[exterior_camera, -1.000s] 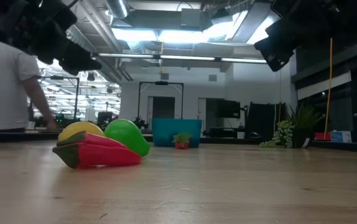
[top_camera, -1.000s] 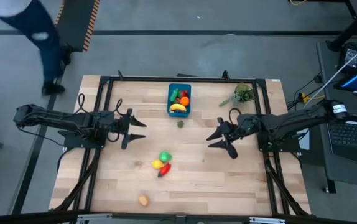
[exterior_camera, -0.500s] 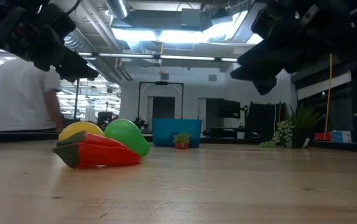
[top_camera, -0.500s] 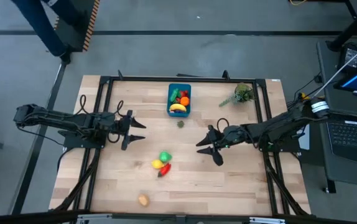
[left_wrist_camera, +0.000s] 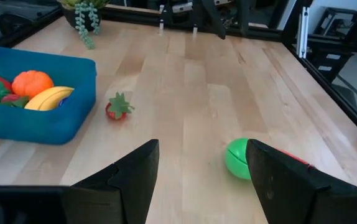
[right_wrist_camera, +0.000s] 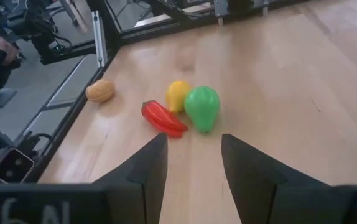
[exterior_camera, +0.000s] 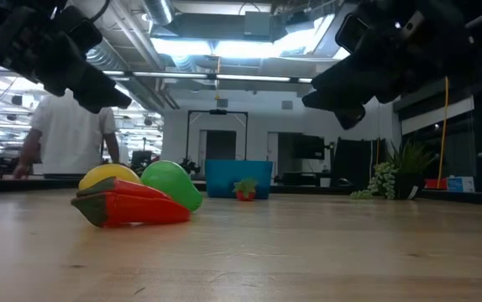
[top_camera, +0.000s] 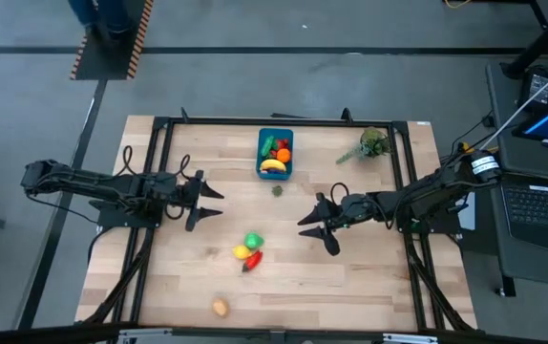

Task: Pick and placing Produce into tupperware
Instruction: Put the lemon into the blue bin

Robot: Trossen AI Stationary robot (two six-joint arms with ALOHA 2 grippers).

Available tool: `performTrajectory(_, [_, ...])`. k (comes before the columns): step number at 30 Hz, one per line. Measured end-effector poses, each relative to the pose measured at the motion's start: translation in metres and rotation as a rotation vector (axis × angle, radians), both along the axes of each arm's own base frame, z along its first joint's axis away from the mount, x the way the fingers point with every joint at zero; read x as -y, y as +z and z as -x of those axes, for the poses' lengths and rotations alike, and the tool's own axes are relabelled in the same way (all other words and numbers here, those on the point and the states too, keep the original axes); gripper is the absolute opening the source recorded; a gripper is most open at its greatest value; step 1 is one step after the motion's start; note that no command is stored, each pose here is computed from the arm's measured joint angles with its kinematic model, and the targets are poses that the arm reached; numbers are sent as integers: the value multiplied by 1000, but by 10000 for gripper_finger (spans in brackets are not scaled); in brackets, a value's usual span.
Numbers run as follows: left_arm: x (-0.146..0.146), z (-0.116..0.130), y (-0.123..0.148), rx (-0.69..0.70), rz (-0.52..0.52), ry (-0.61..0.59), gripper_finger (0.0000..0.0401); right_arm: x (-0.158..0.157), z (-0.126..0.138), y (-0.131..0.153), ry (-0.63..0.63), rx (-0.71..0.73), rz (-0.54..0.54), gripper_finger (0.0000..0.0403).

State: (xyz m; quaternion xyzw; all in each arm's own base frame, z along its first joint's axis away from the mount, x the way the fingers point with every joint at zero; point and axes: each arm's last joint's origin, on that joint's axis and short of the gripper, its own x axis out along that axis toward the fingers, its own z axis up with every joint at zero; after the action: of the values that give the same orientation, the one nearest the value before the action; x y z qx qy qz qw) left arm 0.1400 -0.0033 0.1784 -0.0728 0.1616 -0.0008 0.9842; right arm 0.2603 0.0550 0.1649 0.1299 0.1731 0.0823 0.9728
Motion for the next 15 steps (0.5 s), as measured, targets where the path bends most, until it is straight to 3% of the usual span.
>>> performTrajectory(4, [0, 0, -1, -6, 13, -4, 234, 0, 0, 1, 6, 9, 15, 153])
performTrajectory(9, [5, 1, -2, -64, 103, -2, 232, 0, 0, 0, 6, 8, 15, 153])
performTrajectory(15, [21, -1, 15, -100, 137, -53, 221, 0, 0, 0, 7, 7, 15, 153])
